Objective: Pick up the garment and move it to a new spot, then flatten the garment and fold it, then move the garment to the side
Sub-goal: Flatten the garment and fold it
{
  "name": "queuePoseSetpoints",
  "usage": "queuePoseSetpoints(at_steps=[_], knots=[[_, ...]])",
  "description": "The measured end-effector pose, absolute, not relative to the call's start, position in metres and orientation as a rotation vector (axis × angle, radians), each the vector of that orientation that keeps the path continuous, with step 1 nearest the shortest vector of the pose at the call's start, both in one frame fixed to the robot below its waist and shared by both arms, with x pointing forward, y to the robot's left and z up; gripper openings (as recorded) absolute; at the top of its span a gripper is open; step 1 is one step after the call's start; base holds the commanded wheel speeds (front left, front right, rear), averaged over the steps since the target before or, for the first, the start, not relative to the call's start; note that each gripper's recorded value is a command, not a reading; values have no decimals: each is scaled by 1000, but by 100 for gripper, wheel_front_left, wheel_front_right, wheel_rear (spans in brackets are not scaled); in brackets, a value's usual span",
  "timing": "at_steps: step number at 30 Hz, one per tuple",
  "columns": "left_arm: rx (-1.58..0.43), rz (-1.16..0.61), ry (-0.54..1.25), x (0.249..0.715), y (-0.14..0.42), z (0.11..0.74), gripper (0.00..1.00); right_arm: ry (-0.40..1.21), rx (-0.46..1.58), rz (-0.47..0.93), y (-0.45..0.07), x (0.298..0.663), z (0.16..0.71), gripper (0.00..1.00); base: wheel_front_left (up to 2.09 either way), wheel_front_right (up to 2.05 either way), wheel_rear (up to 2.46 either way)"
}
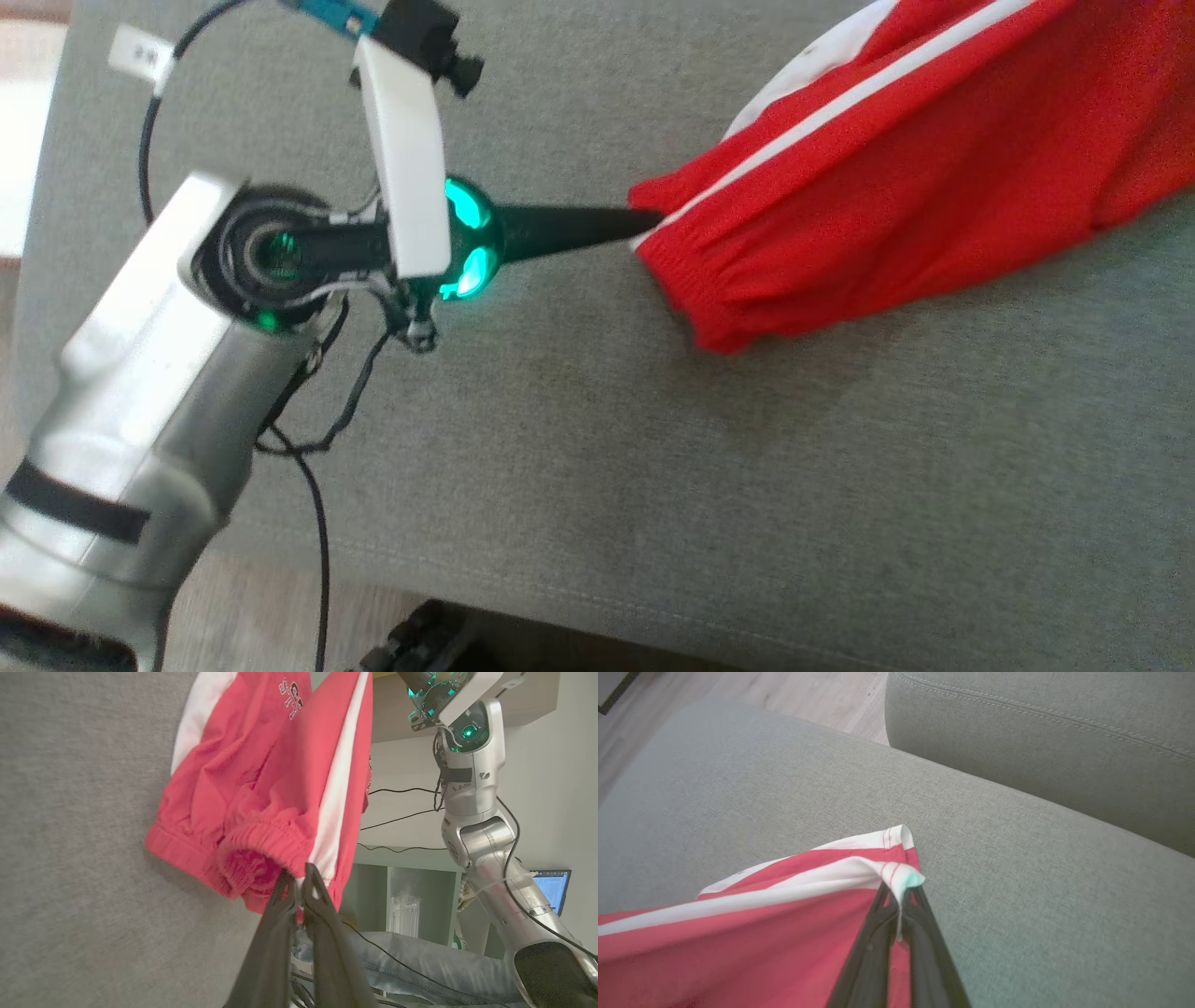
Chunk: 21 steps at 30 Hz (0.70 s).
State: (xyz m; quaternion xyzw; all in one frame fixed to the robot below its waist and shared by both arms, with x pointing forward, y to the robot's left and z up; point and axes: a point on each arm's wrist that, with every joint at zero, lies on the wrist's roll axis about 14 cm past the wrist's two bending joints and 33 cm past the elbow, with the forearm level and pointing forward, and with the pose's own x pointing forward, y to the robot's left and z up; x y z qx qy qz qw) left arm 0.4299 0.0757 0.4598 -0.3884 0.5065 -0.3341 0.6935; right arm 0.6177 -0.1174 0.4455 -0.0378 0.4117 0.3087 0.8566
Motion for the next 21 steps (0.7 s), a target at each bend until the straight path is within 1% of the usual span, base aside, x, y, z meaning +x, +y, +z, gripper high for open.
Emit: queuePoseSetpoints(at_steps=[3,8,13,14,15,16,17,21], knots=[[-861,-727,1147,440,78,453,0,903,-116,642,-116,629,429,0,0,0,0],[-857,-682,1201,453,86,434,0,934,-106,651,-101,645,402,0,0,0,0],[-854,-664,1248,453,88,422,0,945,-115,665,-92,646,390,0,0,0,0],[-846,-660,1252,454,88,421,0,946,-114,665,-92,646,388,15,0,0,0],[-844,-660,1255,453,88,420,0,945,-111,660,-92,646,387,56,0,0,0],[-841,-659,1259,453,88,419,36,940,-109,657,-92,647,387,100,0,0,0],[-833,-654,1262,453,87,417,100,934,-108,655,-92,647,388,100,0,0,0],[-815,-640,1253,453,90,418,100,850,-86,650,-88,653,404,100,0,0,0]])
